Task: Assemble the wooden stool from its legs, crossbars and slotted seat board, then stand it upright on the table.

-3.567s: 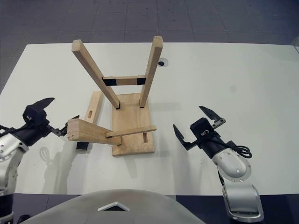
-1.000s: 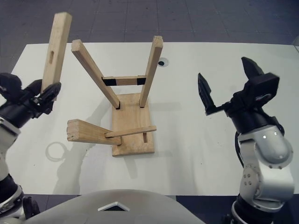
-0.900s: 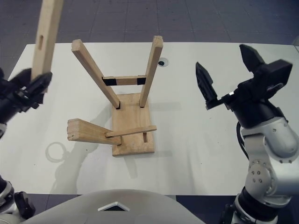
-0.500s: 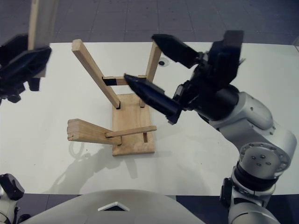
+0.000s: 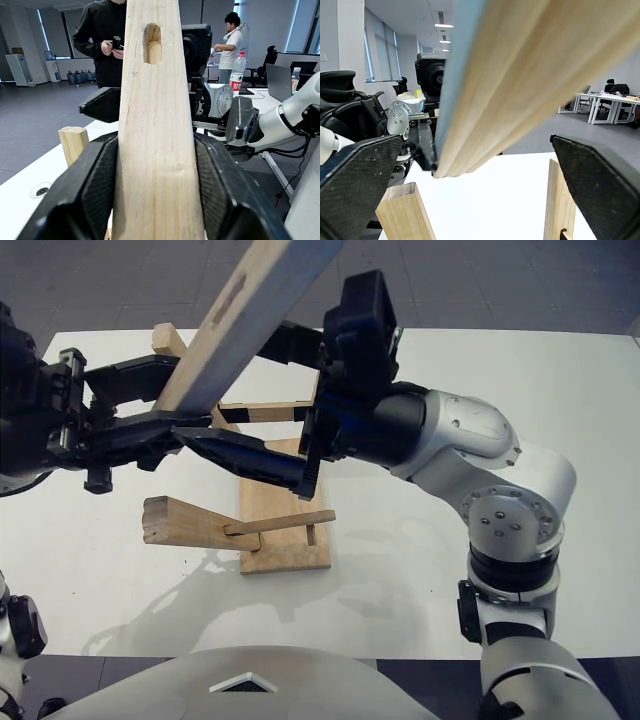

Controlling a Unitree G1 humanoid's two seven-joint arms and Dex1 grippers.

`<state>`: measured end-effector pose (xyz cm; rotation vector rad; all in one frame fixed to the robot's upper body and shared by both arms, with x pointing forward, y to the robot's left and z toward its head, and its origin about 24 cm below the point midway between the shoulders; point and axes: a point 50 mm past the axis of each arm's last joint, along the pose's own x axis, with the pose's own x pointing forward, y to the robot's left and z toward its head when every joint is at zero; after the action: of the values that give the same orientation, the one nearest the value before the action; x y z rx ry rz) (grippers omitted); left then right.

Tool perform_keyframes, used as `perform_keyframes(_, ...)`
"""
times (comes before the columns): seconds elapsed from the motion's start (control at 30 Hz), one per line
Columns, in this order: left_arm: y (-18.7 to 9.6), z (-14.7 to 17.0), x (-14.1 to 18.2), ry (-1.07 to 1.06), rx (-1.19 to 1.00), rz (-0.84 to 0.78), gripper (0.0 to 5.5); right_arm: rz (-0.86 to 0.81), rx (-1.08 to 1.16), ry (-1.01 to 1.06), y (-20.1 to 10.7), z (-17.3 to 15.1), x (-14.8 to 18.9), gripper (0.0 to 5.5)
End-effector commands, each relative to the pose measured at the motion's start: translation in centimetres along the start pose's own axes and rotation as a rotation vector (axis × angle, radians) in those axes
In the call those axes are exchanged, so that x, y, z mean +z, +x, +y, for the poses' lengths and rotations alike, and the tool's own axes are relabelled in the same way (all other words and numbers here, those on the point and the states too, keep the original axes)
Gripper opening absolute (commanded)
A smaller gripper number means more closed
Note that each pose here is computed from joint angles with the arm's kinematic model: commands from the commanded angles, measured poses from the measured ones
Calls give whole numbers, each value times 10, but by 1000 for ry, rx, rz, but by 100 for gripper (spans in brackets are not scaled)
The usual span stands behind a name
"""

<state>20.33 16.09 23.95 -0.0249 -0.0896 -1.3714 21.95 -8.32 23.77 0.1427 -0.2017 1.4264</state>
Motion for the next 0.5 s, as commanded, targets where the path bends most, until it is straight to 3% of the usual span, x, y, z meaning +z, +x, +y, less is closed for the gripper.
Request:
perform_keyframes(0.03,4,-4,0,26,-32,23,207,-1,35,-32,9,-1,6,550)
perform_keyframes(0.13,4,-4,-3,25,-33,32,207,-3,57,-31,13,1,8,550)
perform_keyframes(0.5,2,-6,-8,27,-31,47,207,-56,89,108,10,-5,9,328)
